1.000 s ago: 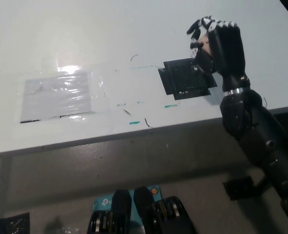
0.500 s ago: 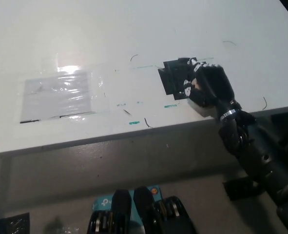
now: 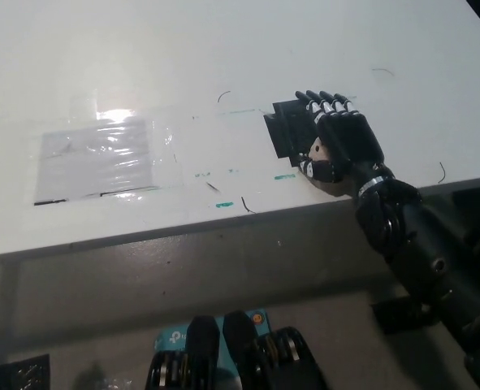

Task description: The robot uses its right hand to grab and squeeze a pink dumpling toy kept on the black mask on the desk

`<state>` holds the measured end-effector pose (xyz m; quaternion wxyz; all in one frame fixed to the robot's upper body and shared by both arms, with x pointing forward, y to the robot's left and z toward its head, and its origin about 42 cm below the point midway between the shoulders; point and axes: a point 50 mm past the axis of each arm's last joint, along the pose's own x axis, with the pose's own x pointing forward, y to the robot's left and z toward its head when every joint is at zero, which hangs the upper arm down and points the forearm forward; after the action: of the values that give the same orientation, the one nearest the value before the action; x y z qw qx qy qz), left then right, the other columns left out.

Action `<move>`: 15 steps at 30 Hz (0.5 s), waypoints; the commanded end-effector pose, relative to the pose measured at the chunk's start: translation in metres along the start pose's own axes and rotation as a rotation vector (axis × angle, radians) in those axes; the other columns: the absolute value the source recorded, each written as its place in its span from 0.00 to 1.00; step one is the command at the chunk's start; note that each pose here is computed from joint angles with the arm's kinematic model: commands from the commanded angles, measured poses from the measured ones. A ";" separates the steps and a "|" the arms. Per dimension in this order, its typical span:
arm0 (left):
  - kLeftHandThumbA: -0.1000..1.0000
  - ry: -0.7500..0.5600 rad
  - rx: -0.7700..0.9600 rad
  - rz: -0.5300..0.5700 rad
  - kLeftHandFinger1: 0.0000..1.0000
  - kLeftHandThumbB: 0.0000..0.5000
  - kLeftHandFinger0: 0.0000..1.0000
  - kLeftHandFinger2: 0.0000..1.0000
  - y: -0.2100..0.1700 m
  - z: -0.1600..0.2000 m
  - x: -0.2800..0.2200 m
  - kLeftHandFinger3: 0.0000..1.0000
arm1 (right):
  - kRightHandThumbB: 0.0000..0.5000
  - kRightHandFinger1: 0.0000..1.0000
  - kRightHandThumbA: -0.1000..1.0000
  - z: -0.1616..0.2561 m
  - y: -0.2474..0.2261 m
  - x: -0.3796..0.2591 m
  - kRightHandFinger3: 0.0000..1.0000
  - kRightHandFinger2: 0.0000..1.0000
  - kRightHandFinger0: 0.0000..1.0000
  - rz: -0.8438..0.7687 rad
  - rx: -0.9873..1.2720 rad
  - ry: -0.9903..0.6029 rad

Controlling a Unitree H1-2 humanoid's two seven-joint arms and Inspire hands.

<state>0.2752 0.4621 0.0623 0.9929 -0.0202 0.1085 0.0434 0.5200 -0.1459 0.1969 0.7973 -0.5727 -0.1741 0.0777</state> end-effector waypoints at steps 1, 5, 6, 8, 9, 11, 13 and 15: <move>1.00 -0.050 0.041 -0.006 0.03 1.00 0.00 0.12 0.014 0.018 0.000 0.11 | 0.97 1.00 0.98 0.006 -0.027 0.008 1.00 1.00 1.00 -0.058 -0.021 0.011; 1.00 -0.051 0.046 -0.002 0.03 1.00 0.00 0.12 0.015 0.019 -0.001 0.10 | 0.92 1.00 0.96 0.013 -0.039 0.007 1.00 1.00 1.00 -0.066 0.015 0.012; 1.00 -0.045 0.053 -0.002 0.03 1.00 0.00 0.12 0.015 0.019 -0.001 0.10 | 0.89 1.00 0.89 0.014 -0.043 0.005 1.00 1.00 1.00 -0.085 0.052 0.007; 1.00 -0.045 0.053 0.005 0.03 1.00 0.00 0.13 0.016 0.018 -0.001 0.10 | 0.80 1.00 0.86 0.015 -0.057 0.003 1.00 1.00 1.00 -0.111 0.087 -0.014; 1.00 -0.045 0.054 0.003 0.03 1.00 0.00 0.13 0.017 0.018 -0.002 0.10 | 0.77 1.00 0.85 0.016 -0.062 0.001 1.00 1.00 1.00 -0.124 0.099 -0.028; 1.00 -0.043 0.050 0.006 0.03 1.00 0.00 0.12 0.018 0.016 -0.002 0.10 | 0.77 1.00 0.87 0.018 -0.069 -0.001 1.00 1.00 1.00 -0.123 0.118 -0.035; 1.00 -0.035 0.044 0.010 0.03 1.00 0.00 0.11 0.018 0.016 -0.003 0.09 | 0.76 1.00 0.86 0.020 -0.079 -0.006 1.00 1.00 1.00 -0.144 0.132 -0.045; 1.00 -0.045 0.041 0.006 0.03 1.00 0.00 0.12 0.019 0.016 -0.003 0.11 | 0.75 1.00 0.82 0.024 -0.096 -0.014 1.00 1.00 1.00 -0.176 0.180 -0.060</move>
<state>0.2738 0.4626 0.0611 0.9927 -0.0206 0.1104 0.0444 0.4963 -0.1511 0.2543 0.8285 -0.5101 -0.2267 0.0450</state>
